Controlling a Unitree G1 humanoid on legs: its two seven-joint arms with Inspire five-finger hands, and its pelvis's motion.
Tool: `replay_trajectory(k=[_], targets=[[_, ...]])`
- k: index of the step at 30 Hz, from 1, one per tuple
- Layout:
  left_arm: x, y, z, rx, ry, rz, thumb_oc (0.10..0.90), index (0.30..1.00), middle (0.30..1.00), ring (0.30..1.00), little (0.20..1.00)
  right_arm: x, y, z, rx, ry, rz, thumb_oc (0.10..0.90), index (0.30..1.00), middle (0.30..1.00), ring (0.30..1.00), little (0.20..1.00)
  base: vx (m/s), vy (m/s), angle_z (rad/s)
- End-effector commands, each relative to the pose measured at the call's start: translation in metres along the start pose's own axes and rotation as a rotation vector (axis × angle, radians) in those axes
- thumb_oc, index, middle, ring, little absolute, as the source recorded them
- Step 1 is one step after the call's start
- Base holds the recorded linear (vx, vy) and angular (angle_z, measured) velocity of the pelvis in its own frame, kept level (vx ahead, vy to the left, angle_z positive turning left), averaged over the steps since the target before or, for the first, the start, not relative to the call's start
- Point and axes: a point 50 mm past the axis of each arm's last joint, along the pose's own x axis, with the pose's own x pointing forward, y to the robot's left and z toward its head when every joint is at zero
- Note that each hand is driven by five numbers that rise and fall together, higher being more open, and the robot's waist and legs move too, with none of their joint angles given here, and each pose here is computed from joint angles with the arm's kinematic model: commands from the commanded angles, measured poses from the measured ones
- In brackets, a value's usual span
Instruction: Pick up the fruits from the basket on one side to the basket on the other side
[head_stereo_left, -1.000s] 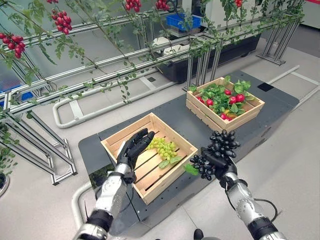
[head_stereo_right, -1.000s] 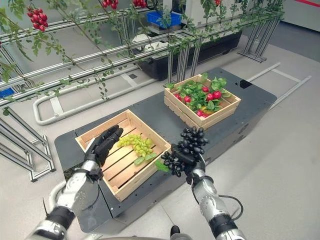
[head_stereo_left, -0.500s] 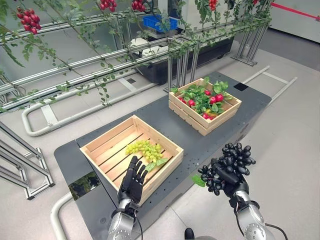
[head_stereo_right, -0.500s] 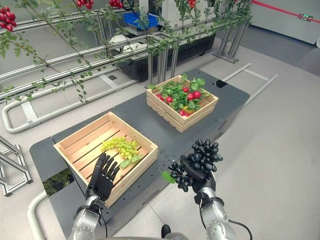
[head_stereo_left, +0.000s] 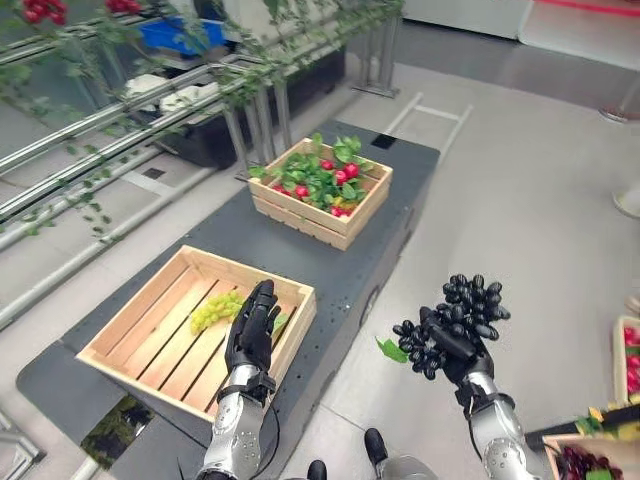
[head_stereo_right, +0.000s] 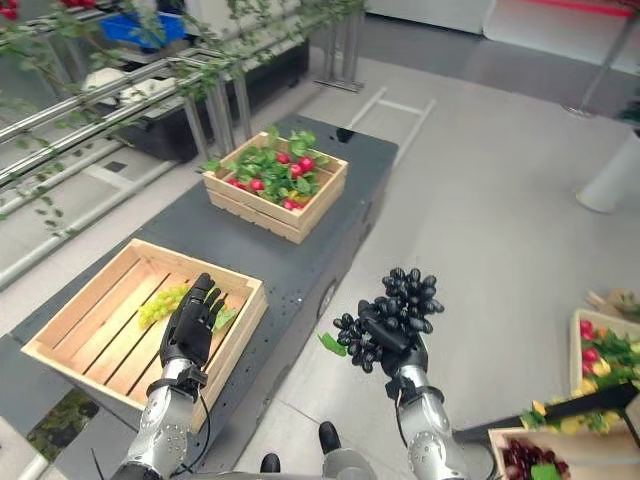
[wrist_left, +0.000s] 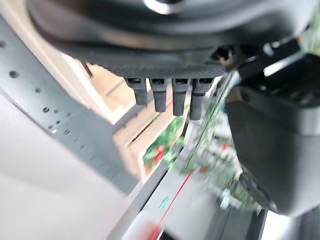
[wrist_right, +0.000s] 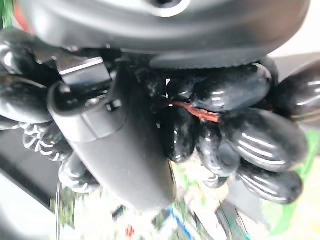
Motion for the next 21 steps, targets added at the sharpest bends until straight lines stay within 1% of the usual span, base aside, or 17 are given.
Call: replay_trajectory(k=[1, 5, 9, 13, 16, 19, 21], targets=[[0.014, -0.017, 0.07, 0.089, -0.347, -0.153, 0.8, 0.9, 0.9, 0.9, 0.9, 0.022, 0.042, 0.052, 0.009, -0.242, 0.237, 0.4, 0.3, 0.3, 0.3, 0.3, -0.16, 0.103, -0.8], [0.01, -0.011, 0.08, 0.163, -0.364, -0.177, 0.8, 0.9, 0.9, 0.9, 0.9, 0.023, 0.042, 0.043, 0.04, -0.229, 0.23, 0.4, 0.3, 0.3, 0.3, 0.3, -0.22, 0.052, -0.91], [0.01, -0.006, 0.076, 0.247, -0.345, -0.096, 0.8, 0.9, 0.9, 0.9, 0.9, 0.029, 0.046, 0.029, 0.05, -0.168, 0.204, 0.4, 0.3, 0.3, 0.3, 0.3, -0.11, -0.06, -0.44], [0.01, -0.002, 0.072, 0.213, -0.314, -0.044, 0.8, 0.9, 0.9, 0.9, 0.9, 0.035, 0.051, 0.014, 0.026, -0.104, 0.204, 0.4, 0.3, 0.3, 0.3, 0.3, -0.05, -0.258, -0.56], [0.009, 0.003, 0.062, 0.169, -0.267, 0.031, 0.8, 0.9, 0.9, 0.9, 0.9, 0.037, 0.052, 0.002, 0.024, -0.017, 0.191, 0.4, 0.3, 0.3, 0.3, 0.3, -0.06, -0.345, -0.86], [0.008, -0.005, 0.056, 0.127, -0.257, 0.009, 0.8, 0.9, 0.9, 0.9, 0.9, 0.033, 0.044, -0.001, 0.009, 0.014, 0.159, 0.4, 0.3, 0.3, 0.3, 0.3, -0.02, -0.18, -0.75], [0.006, -0.013, 0.05, 0.114, -0.247, -0.021, 0.8, 0.9, 0.9, 0.9, 0.9, 0.029, 0.033, -0.005, 0.033, 0.031, 0.094, 0.4, 0.3, 0.3, 0.3, 0.3, -0.03, -0.135, -0.31]])
